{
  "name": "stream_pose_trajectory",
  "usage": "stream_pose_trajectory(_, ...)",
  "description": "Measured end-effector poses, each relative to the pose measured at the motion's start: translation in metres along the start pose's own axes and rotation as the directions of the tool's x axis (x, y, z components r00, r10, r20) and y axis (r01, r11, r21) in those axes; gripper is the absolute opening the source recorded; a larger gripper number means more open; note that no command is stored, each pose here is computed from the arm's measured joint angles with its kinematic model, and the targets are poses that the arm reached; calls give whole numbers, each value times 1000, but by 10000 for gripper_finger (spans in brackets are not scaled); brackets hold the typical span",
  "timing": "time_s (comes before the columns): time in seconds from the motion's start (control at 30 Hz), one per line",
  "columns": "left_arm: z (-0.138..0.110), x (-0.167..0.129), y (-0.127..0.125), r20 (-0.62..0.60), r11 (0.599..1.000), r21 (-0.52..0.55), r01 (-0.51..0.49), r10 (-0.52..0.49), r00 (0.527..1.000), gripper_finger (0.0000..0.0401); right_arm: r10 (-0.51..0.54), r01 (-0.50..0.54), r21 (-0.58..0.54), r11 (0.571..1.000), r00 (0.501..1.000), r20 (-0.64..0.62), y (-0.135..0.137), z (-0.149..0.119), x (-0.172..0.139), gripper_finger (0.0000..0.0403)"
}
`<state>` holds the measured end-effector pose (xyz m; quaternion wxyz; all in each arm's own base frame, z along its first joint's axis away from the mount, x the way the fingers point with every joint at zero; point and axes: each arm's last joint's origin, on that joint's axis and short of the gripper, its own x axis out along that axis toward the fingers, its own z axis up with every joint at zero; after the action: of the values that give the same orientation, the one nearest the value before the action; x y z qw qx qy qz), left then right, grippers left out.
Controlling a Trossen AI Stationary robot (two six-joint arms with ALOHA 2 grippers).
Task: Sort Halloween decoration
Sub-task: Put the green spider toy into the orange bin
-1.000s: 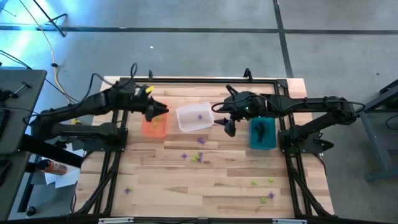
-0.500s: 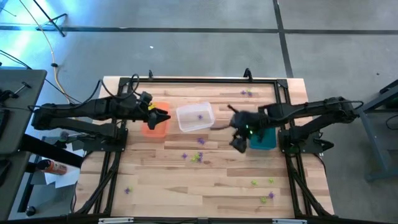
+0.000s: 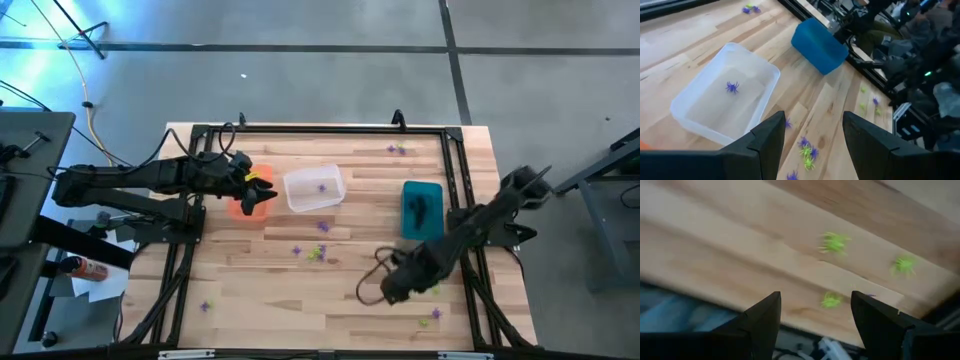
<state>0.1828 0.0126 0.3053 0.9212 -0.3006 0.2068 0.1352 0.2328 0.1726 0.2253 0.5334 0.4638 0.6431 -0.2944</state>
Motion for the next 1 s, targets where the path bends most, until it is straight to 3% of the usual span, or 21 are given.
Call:
stream_pose_trajectory(0.13, 0, 0, 0, -4, 1000, 27, 7, -7, 1000, 184, -127, 125, 76, 989, 992, 14, 6, -5, 37, 236)
stream_pose_trajectory(0.33, 0, 0, 0, -5, 1000, 27, 8, -8, 1000, 184, -229, 223, 120, 968, 972, 47, 12, 3, 75, 236)
stream_pose_trajectory(0.63, 0, 0, 0, -5, 1000, 27, 8, -8, 1000, 184, -262, 255, 94, 962, 962, 77, 11, 6, 87, 228)
stream_pose_trajectory(1.0, 0, 0, 0, -5, 1000, 11, 8, -8, 1000, 184, -233, 231, 45, 972, 971, 45, 3, 11, 99, 103)
